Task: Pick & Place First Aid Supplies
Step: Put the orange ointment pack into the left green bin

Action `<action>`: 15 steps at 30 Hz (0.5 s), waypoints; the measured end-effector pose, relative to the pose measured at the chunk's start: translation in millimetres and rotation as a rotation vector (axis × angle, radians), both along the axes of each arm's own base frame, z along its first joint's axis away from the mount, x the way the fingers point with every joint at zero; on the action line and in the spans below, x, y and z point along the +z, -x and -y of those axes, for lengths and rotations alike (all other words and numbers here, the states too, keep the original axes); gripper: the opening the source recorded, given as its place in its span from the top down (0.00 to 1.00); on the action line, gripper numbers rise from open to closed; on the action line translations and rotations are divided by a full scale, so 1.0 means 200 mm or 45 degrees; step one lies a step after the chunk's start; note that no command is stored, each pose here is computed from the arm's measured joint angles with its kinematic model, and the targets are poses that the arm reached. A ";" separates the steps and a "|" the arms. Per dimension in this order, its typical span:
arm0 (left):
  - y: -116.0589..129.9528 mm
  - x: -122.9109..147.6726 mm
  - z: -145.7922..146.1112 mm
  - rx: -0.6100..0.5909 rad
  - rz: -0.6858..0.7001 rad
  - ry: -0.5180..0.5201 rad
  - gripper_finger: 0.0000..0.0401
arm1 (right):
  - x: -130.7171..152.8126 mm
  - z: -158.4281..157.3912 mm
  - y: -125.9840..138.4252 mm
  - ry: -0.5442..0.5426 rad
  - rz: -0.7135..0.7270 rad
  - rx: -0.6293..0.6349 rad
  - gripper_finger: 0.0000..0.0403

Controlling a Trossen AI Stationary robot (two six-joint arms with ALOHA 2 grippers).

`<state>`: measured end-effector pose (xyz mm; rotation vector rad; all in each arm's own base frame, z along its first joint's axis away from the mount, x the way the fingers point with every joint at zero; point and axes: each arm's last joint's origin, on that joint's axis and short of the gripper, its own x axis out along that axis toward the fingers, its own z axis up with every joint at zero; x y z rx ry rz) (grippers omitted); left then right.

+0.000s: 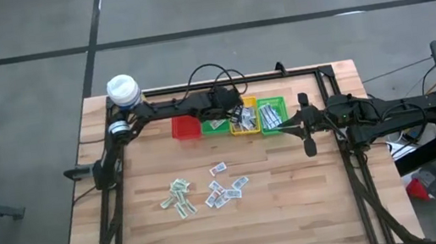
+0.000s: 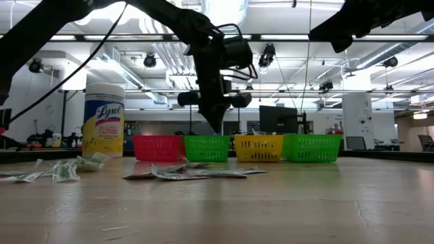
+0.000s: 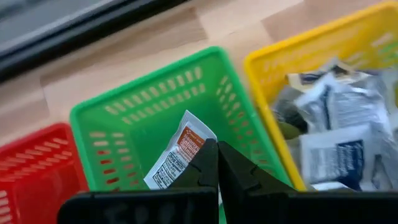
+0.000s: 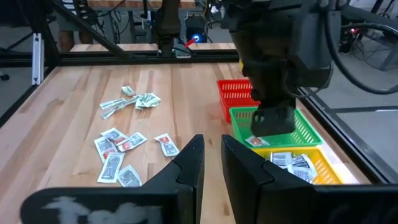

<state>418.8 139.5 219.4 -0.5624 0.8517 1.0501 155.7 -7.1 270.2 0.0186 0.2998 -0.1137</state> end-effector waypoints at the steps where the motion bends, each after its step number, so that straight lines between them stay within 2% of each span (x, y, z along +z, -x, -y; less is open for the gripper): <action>1: 0.01 0.00 -0.01 0.024 0.005 0.022 1.00 | 0.00 0.00 0.00 0.000 0.000 0.000 0.87; 5: 0.04 -0.01 -0.03 0.132 0.005 0.071 1.00 | 0.00 0.00 0.00 0.000 0.000 0.000 0.87; 15: 0.05 -0.04 -0.07 0.205 0.063 0.103 1.00 | 0.00 0.00 0.00 0.004 -0.001 0.001 0.87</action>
